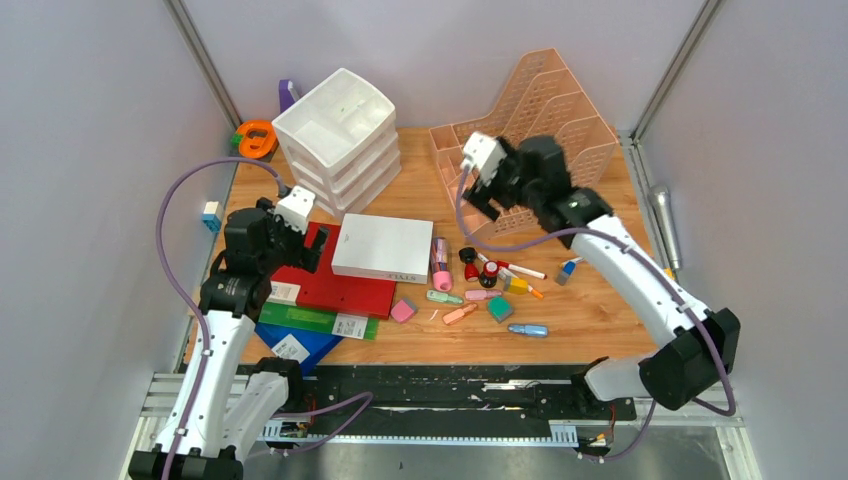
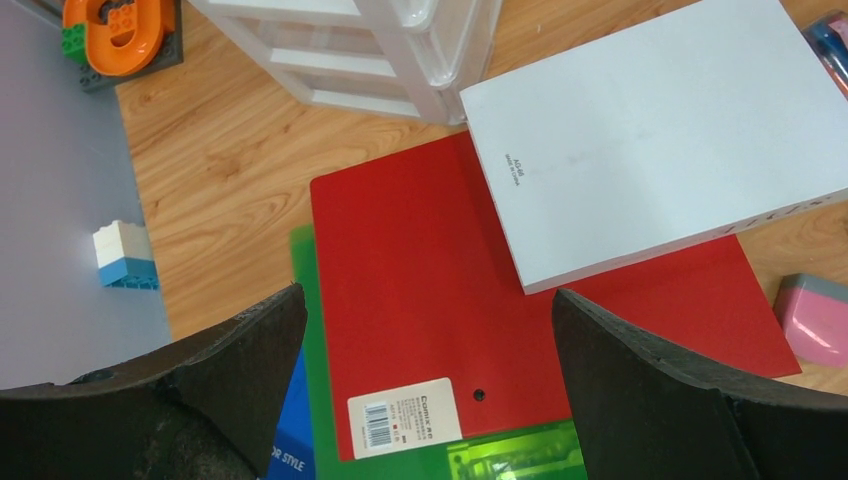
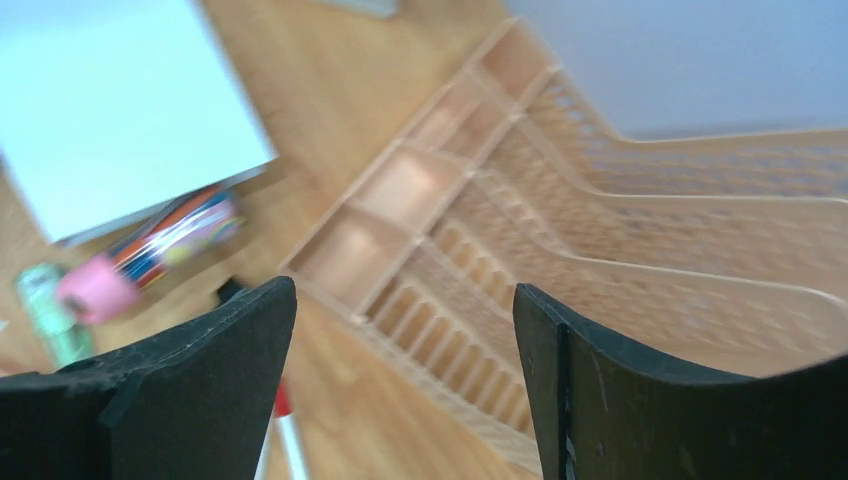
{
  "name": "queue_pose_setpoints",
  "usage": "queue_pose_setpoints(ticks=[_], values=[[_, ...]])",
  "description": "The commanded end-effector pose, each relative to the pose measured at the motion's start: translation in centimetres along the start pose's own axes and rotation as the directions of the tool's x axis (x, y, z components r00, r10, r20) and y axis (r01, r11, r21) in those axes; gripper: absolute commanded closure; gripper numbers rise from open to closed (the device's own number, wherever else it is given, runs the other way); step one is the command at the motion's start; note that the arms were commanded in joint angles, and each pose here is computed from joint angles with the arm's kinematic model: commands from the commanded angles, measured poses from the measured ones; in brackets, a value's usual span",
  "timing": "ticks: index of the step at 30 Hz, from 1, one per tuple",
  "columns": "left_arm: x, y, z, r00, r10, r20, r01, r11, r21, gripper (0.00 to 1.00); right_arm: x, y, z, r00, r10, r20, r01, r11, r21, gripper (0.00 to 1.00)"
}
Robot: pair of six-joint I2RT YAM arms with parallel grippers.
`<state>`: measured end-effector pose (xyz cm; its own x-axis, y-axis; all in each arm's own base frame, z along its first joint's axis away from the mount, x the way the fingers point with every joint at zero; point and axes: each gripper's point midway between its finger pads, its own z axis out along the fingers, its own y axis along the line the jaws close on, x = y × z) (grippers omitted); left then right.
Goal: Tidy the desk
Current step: Move the storage box to the corner of the board, then pick up the book from the center of the board.
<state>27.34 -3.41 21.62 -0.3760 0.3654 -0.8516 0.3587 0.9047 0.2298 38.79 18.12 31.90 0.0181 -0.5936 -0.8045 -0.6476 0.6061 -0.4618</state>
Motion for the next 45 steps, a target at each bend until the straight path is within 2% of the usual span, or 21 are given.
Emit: queue_pose_setpoints(ticks=[1,6,12,20,25,35,45], values=[[-2.2,1.6,-0.7,0.998,-0.03,0.057,0.034,0.997,-0.075,0.0,0.9,6.7,1.5,0.994,-0.113,0.006,0.113,0.991,-0.066,0.19],[-2.3,2.1,-0.4,0.996,-0.074,0.049,0.079,0.992,-0.103,0.0,1.8,14.8,2.8,0.978,-0.208,0.031,0.21,0.961,-0.181,0.16],[-2.1,1.8,-0.2,0.993,-0.115,0.037,0.118,0.989,-0.093,0.0,3.6,20.1,4.4,0.945,-0.325,0.032,0.325,0.925,-0.199,0.11],[-2.2,1.7,-0.3,0.991,-0.126,0.04,0.129,0.988,-0.089,0.0,5.0,25.9,6.5,0.908,-0.417,0.034,0.412,0.878,-0.243,0.07],[-2.2,1.7,-0.4,0.991,-0.126,0.041,0.129,0.988,-0.088,0.0,6.4,27.9,8.4,0.889,-0.458,0.002,0.445,0.863,-0.238,0.06],[-2.3,1.5,-0.3,0.99,-0.13,0.05,0.134,0.988,-0.079,0.0,9.0,28.9,10.3,0.876,-0.48,-0.051,0.46,0.861,-0.215,0.05],[-2.4,1.5,-0.4,0.99,-0.129,0.059,0.133,0.988,-0.077,0.0,11.4,28.8,11.8,0.839,-0.539,-0.07,0.533,0.842,-0.09,0.05]])
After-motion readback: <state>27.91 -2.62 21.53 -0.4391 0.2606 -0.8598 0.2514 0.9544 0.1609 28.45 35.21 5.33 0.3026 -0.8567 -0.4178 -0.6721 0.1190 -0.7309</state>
